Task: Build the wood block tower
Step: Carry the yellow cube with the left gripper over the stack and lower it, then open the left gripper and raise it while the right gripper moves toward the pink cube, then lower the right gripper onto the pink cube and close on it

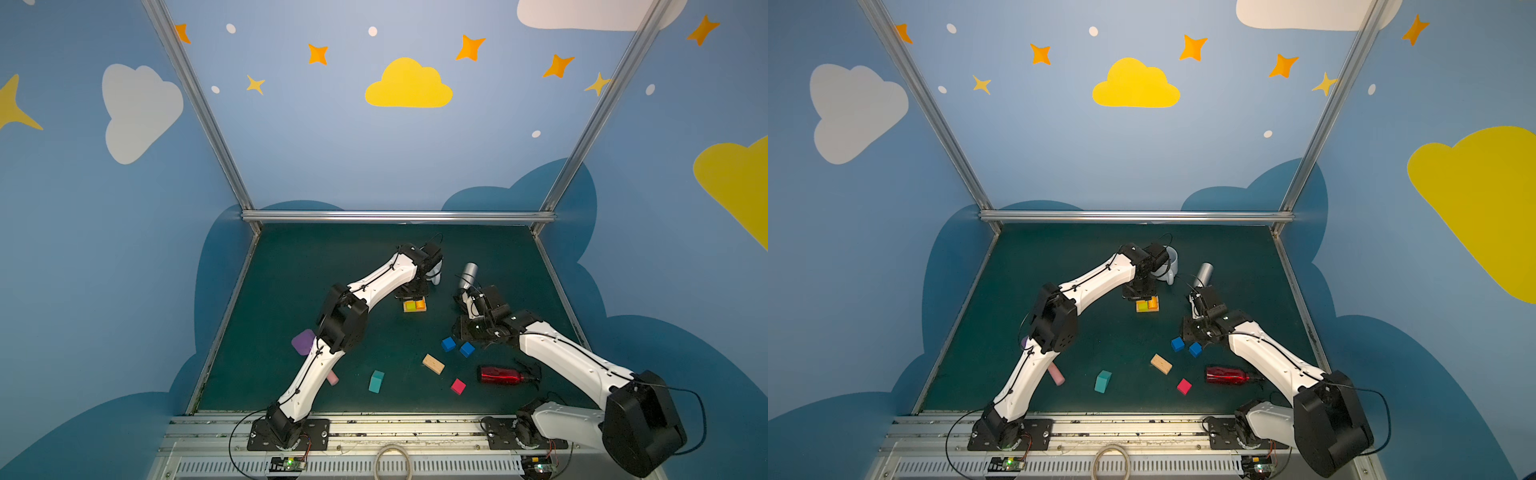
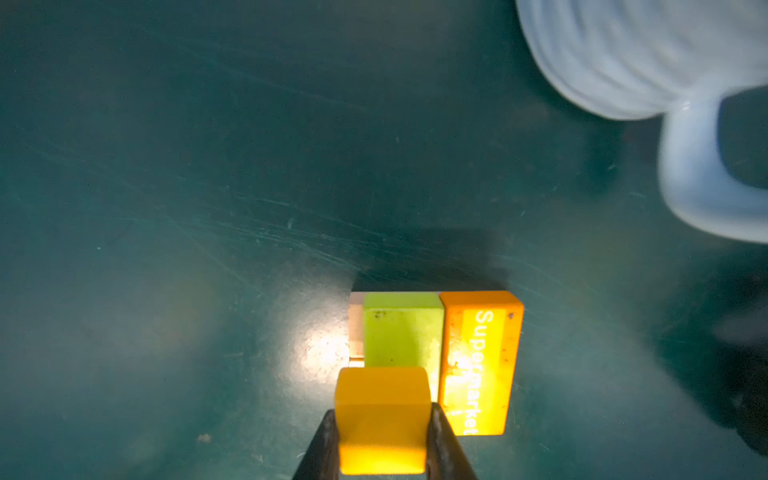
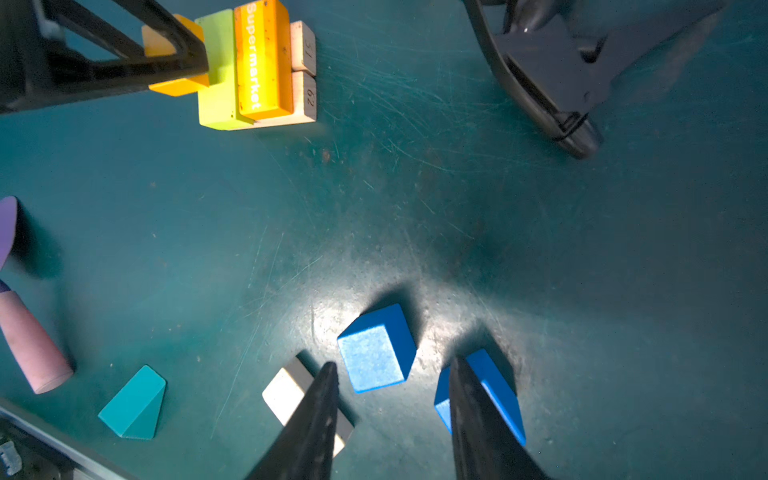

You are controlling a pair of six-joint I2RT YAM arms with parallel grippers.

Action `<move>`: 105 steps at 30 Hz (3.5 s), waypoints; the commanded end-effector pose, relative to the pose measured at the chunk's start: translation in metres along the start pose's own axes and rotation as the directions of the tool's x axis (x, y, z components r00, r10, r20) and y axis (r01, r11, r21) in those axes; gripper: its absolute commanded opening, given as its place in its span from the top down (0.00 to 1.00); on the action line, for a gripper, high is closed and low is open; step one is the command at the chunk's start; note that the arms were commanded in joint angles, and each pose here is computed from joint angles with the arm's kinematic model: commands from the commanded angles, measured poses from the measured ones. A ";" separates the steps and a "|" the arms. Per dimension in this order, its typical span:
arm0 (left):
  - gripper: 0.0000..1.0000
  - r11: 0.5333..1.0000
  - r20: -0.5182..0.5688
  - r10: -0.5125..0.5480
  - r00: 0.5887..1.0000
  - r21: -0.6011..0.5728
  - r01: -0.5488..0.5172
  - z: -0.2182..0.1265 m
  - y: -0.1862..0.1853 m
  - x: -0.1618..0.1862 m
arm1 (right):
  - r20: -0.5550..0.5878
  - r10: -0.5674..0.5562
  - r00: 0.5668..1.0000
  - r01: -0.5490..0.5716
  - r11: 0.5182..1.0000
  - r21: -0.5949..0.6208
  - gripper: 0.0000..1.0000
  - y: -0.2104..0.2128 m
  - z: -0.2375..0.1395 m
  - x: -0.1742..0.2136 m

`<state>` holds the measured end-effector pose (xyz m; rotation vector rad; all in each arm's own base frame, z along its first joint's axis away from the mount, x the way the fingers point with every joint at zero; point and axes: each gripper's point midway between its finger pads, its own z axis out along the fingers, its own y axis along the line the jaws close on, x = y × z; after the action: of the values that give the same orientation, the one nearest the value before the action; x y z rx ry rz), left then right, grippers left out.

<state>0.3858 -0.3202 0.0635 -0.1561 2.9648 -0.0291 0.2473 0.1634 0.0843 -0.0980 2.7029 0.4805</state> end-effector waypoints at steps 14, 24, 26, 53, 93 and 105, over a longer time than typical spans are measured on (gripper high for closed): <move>0.73 1.000 -0.021 0.000 1.000 -0.026 0.000 0.011 -0.001 0.002 | 0.002 0.018 1.000 -0.018 1.000 -0.018 0.57 -0.002 0.002 0.002; 0.69 1.000 -0.024 -0.005 1.000 -0.023 0.005 0.012 -0.002 0.003 | -0.007 0.023 1.000 -0.023 1.000 -0.019 0.57 -0.003 0.005 0.003; 0.68 1.000 -0.025 -0.007 1.000 -0.023 0.006 0.012 -0.002 0.002 | -0.008 0.024 1.000 -0.024 1.000 -0.018 0.57 -0.003 0.005 0.003; 0.37 1.000 -0.003 -0.011 1.000 0.029 0.011 -0.005 -0.010 -0.002 | -0.003 0.031 1.000 -0.031 0.999 -0.030 0.57 -0.002 0.001 0.003; 0.36 0.947 0.276 -0.083 0.958 0.321 -0.010 -0.113 0.061 -0.009 | -0.210 0.240 0.948 -0.169 0.937 0.305 0.62 0.004 -0.013 0.126; 0.37 0.940 0.291 -0.117 0.950 0.341 0.011 -0.111 0.084 -0.004 | -0.162 0.332 0.929 -0.247 0.884 0.396 0.54 0.004 -0.014 0.139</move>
<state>0.3607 -0.2380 0.1611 -0.1989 2.6331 -0.4437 0.1120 0.1647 0.0395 0.2973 3.0242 0.0559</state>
